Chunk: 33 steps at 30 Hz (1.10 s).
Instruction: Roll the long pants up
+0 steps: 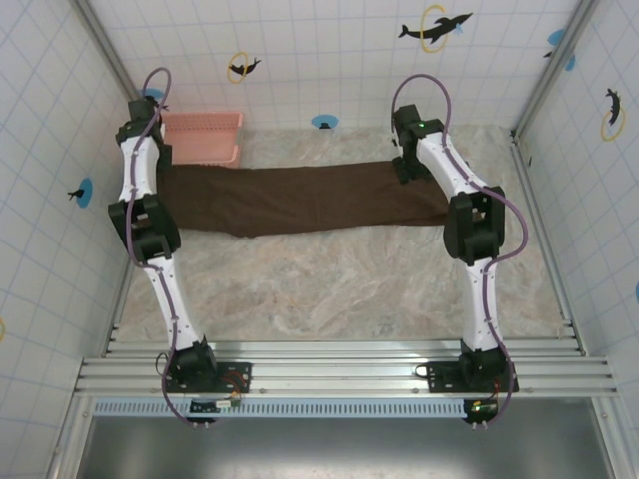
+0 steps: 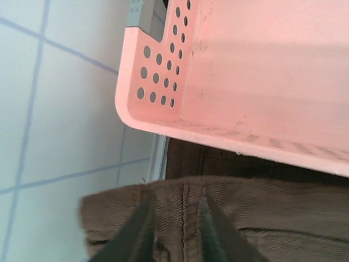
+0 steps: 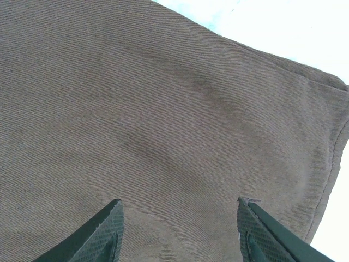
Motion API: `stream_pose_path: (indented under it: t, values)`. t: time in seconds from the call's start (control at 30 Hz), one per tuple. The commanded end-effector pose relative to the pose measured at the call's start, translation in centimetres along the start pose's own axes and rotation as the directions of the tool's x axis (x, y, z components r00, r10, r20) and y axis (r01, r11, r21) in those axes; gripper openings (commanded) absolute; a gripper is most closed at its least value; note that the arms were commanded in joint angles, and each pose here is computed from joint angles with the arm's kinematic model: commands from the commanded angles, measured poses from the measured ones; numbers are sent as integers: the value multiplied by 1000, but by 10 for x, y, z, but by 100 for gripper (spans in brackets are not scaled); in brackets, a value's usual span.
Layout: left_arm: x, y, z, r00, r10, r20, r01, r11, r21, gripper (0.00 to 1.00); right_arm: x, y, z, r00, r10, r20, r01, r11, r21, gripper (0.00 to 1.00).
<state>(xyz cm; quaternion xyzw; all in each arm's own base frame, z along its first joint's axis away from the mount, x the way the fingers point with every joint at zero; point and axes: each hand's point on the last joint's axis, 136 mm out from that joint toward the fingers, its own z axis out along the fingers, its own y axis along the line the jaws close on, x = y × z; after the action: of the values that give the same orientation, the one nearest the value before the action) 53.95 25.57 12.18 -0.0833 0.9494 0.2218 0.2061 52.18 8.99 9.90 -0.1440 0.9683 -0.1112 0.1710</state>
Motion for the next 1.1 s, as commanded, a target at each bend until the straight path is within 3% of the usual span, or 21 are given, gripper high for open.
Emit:
stream_pose_path:
  t: [0.0, 0.13, 0.3, 0.37, 0.4, 0.47, 0.53, 0.63, 0.83, 1.07]
  values:
    - [10, 0, 17, 999, -29, -43, 28, 1000, -10, 50, -1, 5, -9, 1000, 13, 5, -13, 1000, -14, 60]
    - [12, 1, 4, 997, -59, -53, 58, 998, -19, 68, -9, 5, -17, 999, 17, 32, -16, 1000, -23, 64]
    - [3, -11, -40, 997, -73, 25, 73, 997, 0, 66, -18, 11, -25, 997, 32, 65, -29, 998, -57, 79]
    - [7, -32, -55, 990, -135, 27, 133, 989, 63, 78, -19, 13, -26, 997, 39, 59, -36, 997, -62, 88]
    - [11, -42, -61, 990, -135, 29, 132, 989, 71, 83, -17, 15, -25, 998, 39, 51, -35, 997, -73, 98]
    - [18, -65, -72, 992, -103, 71, 98, 992, 75, 97, -13, 17, -21, 999, 41, 24, -39, 996, -81, 100]
    - [26, -91, -78, 991, -73, 116, 59, 991, 124, 97, -6, 24, -16, 999, 33, -3, -33, 994, -102, 98]
    - [46, -106, -78, 995, -33, 97, 22, 994, 107, 97, 8, 32, -7, 999, 16, -52, -21, 994, -103, 98]
    - [80, -116, -56, 998, -13, -61, 18, 996, 84, 98, 35, 57, 25, 992, 46, -116, -64, 986, -154, 98]
    - [105, -120, -41, 987, -6, -163, 16, 998, 62, 97, 79, 50, 57, 963, 62, -261, -101, 985, -139, 98]
